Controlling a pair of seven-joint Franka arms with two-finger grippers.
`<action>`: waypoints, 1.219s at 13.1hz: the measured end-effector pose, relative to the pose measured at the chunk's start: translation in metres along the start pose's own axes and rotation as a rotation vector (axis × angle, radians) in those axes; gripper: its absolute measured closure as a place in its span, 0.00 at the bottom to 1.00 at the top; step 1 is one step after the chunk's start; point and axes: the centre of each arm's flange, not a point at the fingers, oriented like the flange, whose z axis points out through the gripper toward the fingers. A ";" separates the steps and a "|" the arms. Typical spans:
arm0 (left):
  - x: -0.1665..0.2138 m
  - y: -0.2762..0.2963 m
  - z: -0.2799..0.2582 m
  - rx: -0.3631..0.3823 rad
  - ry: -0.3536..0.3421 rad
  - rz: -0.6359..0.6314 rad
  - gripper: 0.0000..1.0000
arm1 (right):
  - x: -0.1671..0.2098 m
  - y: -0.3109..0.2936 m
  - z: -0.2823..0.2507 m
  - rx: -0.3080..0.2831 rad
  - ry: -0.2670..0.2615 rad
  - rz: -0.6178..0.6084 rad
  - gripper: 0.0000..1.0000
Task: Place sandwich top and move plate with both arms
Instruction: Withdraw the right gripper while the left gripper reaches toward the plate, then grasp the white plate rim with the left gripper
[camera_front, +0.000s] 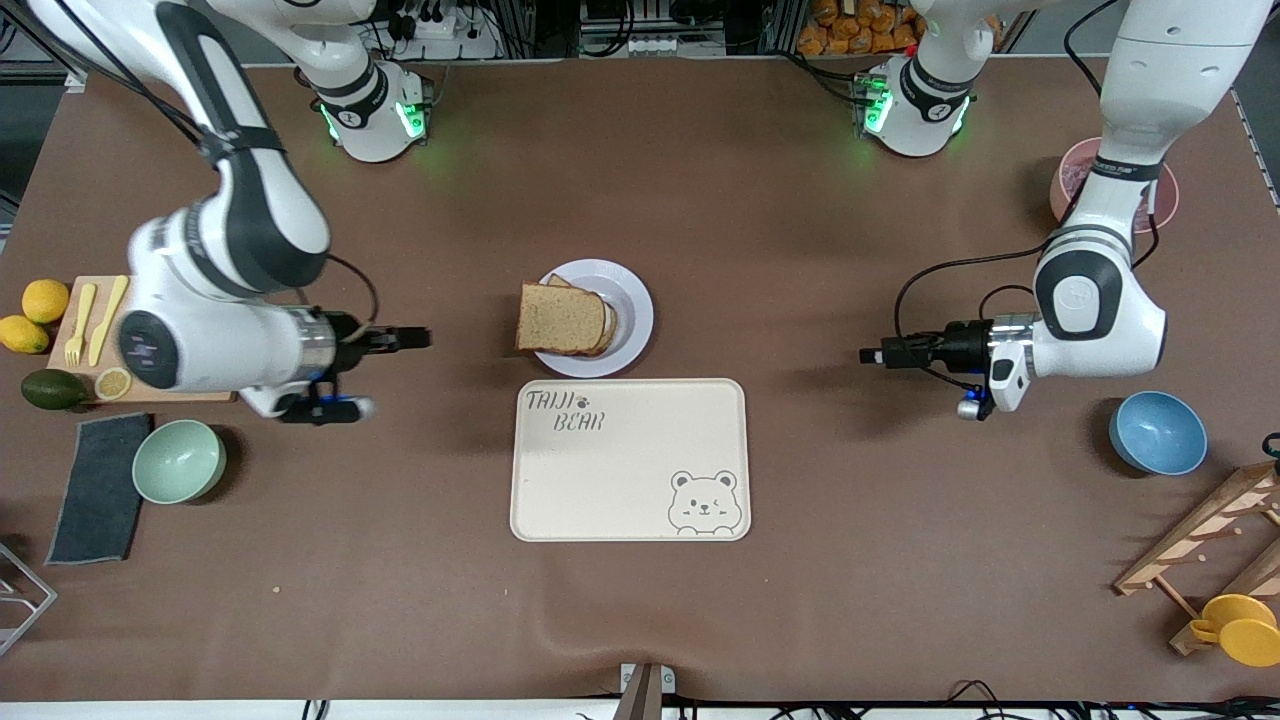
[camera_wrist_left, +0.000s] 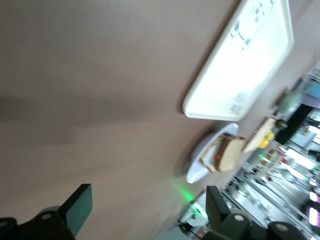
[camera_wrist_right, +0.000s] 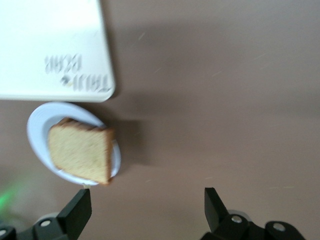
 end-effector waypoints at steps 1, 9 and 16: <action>-0.006 -0.007 0.013 -0.047 -0.009 0.009 0.00 | -0.003 0.009 -0.024 -0.035 0.046 0.003 0.00; -0.037 0.001 0.092 -0.205 -0.025 -0.036 0.00 | -0.092 0.118 -0.179 -0.120 0.262 -0.046 0.00; -0.085 0.052 0.187 -0.270 0.083 -0.066 0.00 | -0.141 0.126 -0.220 -0.105 0.316 0.035 0.00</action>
